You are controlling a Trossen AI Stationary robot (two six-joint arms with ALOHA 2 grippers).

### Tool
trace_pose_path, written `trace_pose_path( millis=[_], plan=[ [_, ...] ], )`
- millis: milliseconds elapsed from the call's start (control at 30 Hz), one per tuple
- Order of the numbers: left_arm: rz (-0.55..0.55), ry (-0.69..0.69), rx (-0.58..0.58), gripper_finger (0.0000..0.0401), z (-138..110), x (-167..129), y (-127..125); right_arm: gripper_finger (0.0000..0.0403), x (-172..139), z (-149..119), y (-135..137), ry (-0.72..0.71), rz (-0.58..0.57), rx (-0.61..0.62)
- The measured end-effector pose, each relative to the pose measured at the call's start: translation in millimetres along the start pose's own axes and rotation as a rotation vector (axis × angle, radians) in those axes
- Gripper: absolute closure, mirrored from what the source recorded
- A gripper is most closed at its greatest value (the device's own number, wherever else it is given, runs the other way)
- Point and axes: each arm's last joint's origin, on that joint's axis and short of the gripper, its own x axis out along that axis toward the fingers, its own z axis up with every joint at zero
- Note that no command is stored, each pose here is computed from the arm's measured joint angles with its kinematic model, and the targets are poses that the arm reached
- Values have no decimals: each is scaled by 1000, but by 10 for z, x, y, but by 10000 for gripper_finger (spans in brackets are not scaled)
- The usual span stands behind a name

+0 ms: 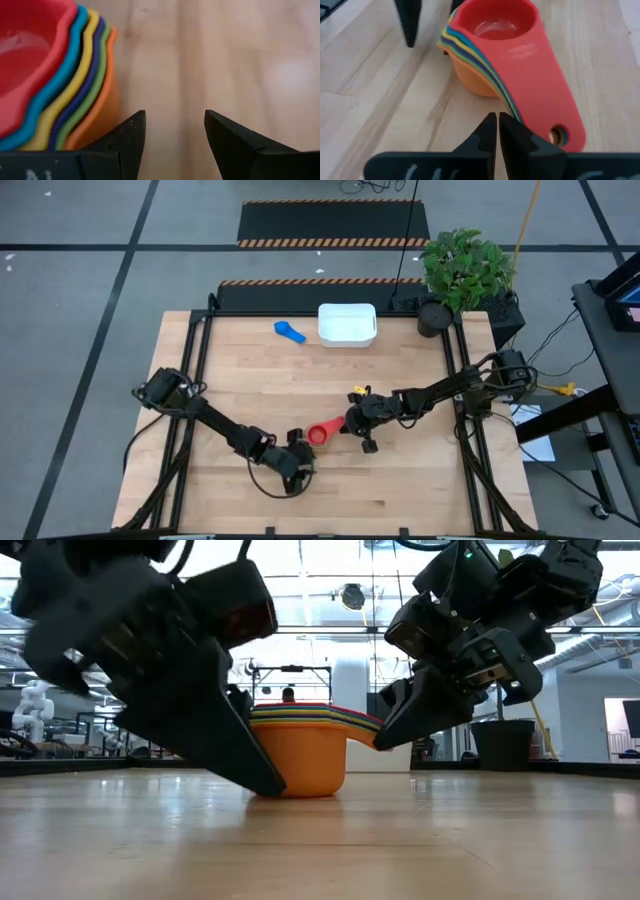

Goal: Nest measuring cups in basket
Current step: Stack the stacked measuring cups into the stacked measuring cups, then stack the blue measuring cup into the red measuring cup

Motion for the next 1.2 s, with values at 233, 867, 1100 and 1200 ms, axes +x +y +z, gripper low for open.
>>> trace_pose_path(
  millis=[233,867,1100,1200],
  plan=[
    [131,82,8,194,9,-69,193,390,-2,-53,1,54,10,19],
    [445,5,-72,194,-22,-1057,1135,390,-589,-88,-70,210,25,38],
    [607,-49,-119,194,40,-1263,1512,390,-819,-210,-119,180,-132,-6],
    [715,-67,-65,194,98,-1306,1613,390,-899,-247,-136,176,-174,-46]
  ],
)
